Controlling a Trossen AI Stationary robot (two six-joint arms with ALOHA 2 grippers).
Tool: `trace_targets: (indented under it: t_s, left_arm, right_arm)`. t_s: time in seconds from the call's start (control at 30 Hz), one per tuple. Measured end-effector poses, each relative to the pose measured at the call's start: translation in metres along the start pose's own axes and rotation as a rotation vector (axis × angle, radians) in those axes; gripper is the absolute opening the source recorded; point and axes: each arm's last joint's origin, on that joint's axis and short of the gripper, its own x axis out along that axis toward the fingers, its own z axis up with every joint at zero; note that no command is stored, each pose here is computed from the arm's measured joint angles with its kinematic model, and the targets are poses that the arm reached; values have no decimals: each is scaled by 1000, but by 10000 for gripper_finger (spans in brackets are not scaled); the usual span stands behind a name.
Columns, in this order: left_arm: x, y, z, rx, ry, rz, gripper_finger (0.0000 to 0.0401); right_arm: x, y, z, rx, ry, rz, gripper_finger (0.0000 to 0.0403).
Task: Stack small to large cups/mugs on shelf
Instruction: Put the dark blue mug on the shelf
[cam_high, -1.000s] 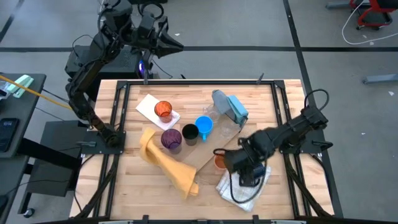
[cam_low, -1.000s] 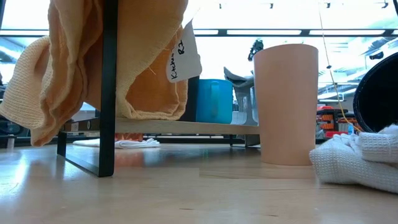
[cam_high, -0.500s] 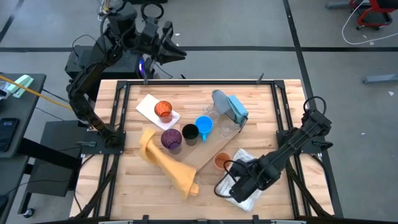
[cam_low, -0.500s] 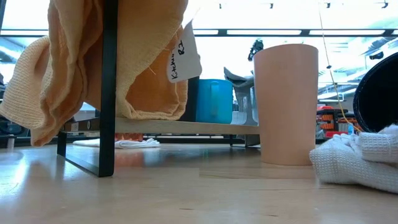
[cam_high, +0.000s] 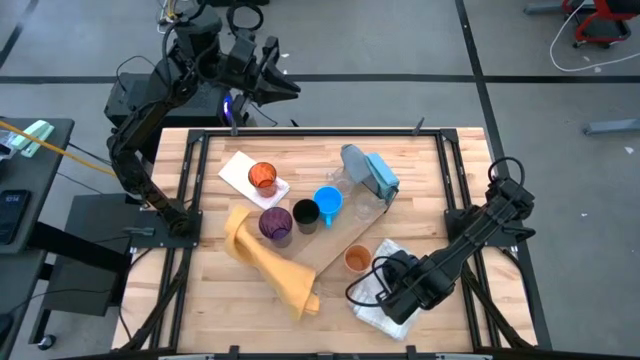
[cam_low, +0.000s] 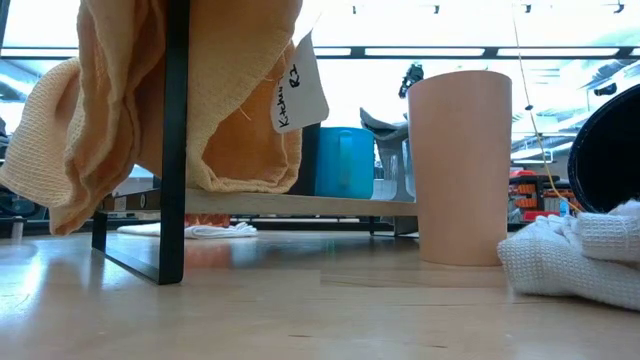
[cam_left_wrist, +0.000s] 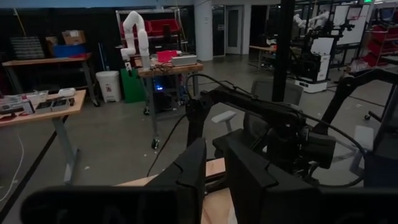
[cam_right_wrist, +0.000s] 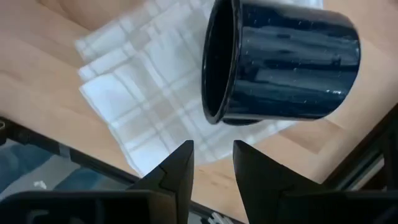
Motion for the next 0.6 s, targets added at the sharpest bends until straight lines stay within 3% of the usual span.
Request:
trace_targets:
  t_s: [0.17,0.47,0.6]
  left_arm:
    - [0,0,0,0,0,0,60]
    - [0,0,0,1,0,0,63]
    - [0,0,0,2,-1,0,66]
  right_arm:
    - [0,2,-7,-8,8,34,119]
    - [2,-7,-31,90,-6,4,118]
    - [15,1,-39,58,-11,-1,118]
